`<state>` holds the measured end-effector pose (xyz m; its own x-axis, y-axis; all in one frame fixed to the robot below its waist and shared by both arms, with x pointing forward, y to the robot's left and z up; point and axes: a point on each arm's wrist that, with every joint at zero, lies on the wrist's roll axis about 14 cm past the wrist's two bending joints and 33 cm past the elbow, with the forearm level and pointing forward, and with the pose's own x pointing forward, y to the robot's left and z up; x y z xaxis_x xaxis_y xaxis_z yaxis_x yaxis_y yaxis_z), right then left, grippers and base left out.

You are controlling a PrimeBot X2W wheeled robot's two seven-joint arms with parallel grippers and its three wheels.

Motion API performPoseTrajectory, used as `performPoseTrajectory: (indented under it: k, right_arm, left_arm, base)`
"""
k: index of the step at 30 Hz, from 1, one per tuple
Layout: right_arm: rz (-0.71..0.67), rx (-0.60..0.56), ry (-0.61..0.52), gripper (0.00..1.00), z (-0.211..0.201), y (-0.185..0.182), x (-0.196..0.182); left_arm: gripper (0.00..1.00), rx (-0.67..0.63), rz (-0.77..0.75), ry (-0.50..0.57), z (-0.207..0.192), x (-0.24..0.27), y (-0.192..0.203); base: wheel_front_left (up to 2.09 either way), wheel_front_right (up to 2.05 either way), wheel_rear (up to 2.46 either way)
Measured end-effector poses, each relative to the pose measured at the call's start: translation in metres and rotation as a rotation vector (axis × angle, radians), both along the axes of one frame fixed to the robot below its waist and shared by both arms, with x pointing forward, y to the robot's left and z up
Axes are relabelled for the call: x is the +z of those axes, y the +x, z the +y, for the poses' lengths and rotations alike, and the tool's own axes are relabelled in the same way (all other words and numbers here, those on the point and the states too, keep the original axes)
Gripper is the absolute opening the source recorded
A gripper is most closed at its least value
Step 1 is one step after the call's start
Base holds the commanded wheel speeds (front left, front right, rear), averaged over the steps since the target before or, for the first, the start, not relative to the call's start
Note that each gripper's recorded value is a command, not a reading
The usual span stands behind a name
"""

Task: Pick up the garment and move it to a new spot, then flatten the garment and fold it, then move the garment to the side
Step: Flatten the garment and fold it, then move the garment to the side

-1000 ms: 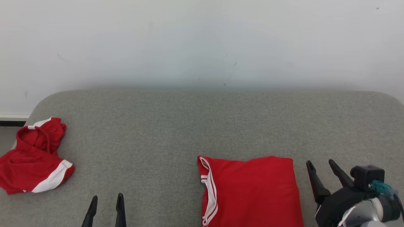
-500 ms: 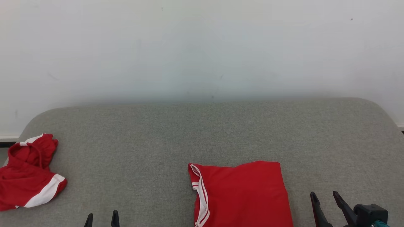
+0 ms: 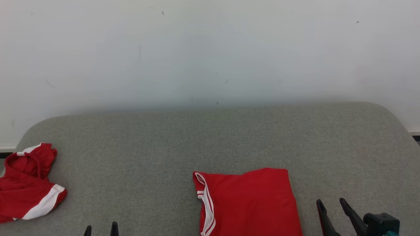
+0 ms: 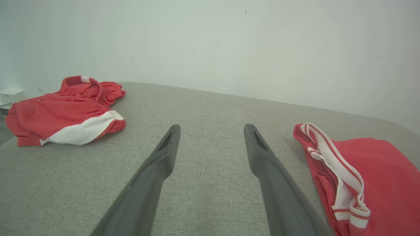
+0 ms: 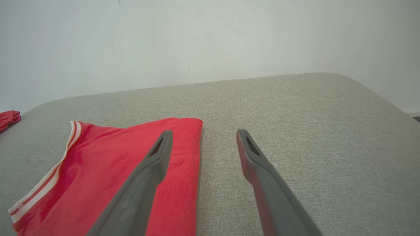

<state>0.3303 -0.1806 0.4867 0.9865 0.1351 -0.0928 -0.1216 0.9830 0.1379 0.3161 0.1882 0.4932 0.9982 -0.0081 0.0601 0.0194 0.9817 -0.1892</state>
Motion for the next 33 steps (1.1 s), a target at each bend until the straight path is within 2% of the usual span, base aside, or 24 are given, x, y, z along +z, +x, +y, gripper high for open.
performPoseTrajectory:
  k: [26, 33]
  right_arm:
    - [0.026, 0.007, 0.012, 1.00, 0.006, 0.013, -0.003]
    - [0.111, 0.027, -0.012, 1.00, 0.009, 0.031, -0.010]
  left_arm:
    - [1.00, -0.004, 0.020, -0.006, -0.002, -0.006, -0.001]
    - [1.00, 0.002, 0.015, -0.013, -0.001, -0.004, 0.000]
  base:
    - [0.00, 0.00, 0.00]
    - [0.00, 0.00, 0.00]
